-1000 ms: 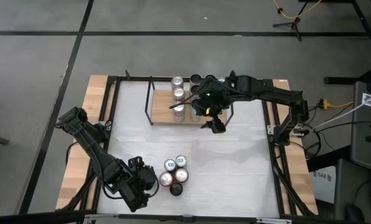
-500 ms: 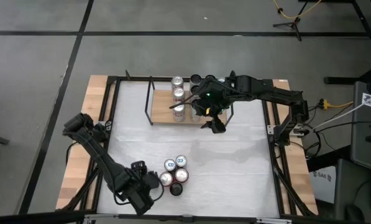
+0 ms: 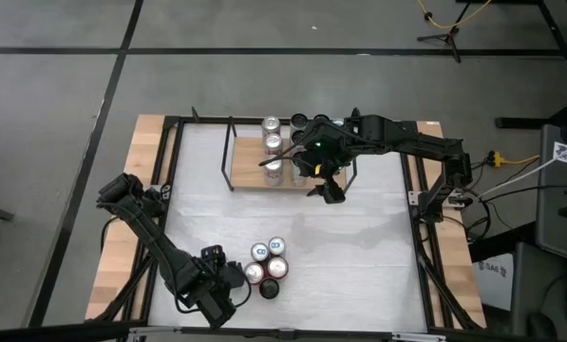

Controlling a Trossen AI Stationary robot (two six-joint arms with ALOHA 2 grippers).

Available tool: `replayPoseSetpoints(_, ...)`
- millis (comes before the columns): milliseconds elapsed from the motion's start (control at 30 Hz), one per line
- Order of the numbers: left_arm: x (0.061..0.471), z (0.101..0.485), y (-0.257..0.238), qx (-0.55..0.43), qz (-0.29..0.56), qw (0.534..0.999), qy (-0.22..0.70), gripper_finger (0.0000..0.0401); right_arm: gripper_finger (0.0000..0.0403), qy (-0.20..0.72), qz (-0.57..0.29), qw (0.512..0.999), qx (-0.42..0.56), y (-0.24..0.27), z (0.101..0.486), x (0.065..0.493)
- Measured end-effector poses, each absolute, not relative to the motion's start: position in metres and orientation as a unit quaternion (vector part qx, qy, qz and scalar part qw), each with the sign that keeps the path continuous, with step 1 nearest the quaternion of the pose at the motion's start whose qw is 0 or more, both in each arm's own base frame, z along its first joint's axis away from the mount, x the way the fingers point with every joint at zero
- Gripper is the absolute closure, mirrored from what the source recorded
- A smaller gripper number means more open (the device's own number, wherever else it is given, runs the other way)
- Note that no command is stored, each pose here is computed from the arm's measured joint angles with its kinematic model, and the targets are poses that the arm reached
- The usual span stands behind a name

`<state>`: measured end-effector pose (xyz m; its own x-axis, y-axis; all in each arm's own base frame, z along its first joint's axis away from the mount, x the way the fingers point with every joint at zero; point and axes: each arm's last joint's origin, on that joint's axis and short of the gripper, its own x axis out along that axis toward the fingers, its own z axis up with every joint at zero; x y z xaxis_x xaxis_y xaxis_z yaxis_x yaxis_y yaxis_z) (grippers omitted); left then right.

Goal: Place canned beverage on shelf
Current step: Put the white pink soda can onto the shelf aligned with the other white pink soda can

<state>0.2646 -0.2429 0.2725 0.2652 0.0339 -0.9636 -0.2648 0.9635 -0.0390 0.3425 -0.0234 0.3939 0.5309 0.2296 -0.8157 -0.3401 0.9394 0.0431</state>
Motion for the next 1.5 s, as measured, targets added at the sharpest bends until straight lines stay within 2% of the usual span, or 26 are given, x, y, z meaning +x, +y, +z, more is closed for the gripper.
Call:
replayPoseSetpoints(367,0.267,0.272,-0.240,-0.116,0.103,0.782,0.603,0.0027,0.0118,0.459,0.164,0.871,-0.060,-0.023,0.393,0.342)
replayPoseSetpoints(767,0.272,0.272,-0.233,-0.129,0.106,0.773,0.611,0.0128,0.0118,0.472,0.164,0.864,-0.057,-0.021,0.406,0.320)
replayPoseSetpoints(933,0.277,0.273,-0.225,-0.148,0.103,0.752,0.634,0.0164,0.0118,0.465,0.158,0.869,-0.062,-0.020,0.419,0.301)
replayPoseSetpoints(1133,0.282,0.278,-0.210,-0.166,0.085,0.730,0.658,0.0165,0.0118,0.456,0.152,0.874,-0.069,-0.018,0.434,0.278)
replayPoseSetpoints(1500,0.276,0.312,-0.181,-0.201,0.059,0.740,0.639,0.0163,0.0118,0.451,0.152,0.877,-0.073,-0.016,0.441,0.254)
